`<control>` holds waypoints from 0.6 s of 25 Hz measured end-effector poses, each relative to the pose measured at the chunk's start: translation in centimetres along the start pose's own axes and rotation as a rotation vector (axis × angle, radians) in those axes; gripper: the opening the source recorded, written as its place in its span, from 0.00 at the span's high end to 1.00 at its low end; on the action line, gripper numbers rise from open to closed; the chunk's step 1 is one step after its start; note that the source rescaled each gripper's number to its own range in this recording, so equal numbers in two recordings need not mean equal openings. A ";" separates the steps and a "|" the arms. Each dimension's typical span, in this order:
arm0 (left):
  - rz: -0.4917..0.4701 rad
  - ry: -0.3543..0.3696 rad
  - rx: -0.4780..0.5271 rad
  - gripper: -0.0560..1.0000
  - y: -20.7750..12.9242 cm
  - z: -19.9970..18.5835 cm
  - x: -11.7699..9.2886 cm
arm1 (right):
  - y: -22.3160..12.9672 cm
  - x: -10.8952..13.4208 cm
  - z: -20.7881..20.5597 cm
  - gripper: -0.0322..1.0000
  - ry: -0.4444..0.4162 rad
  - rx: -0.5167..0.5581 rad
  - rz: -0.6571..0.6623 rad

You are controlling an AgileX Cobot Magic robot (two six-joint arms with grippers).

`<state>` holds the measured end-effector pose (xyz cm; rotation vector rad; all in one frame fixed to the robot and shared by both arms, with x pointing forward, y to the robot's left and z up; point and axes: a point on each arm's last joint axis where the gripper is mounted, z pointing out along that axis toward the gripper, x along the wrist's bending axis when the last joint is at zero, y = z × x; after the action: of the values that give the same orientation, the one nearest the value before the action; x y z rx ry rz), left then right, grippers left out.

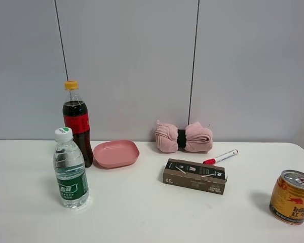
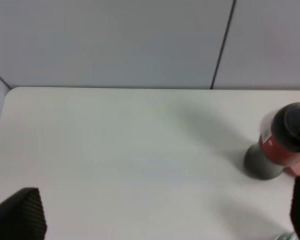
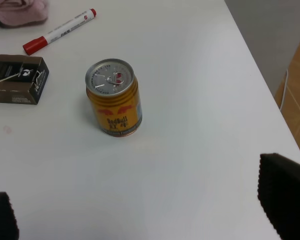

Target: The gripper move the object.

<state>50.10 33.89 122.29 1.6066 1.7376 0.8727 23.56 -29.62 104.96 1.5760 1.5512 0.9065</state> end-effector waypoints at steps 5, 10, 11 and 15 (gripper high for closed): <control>-0.038 0.044 -0.041 0.00 -6.4 -3.7 0.4 | 0.0 0.0 0.0 0.00 0.000 0.000 0.000; -0.049 0.085 -0.161 0.00 -13.1 -9.3 -0.3 | 0.0 0.0 0.0 0.00 0.000 0.000 0.000; -0.047 0.088 -0.186 0.00 -14.3 -10.1 -0.6 | 0.0 0.0 0.0 0.00 0.000 0.000 0.000; -0.031 0.096 -0.321 0.00 -18.8 -13.7 -1.6 | 0.0 0.0 0.0 0.00 0.000 0.000 0.000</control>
<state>28.09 30.59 115.42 1.3421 1.5853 1.1640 23.56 -29.62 104.96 1.5760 1.5512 0.9065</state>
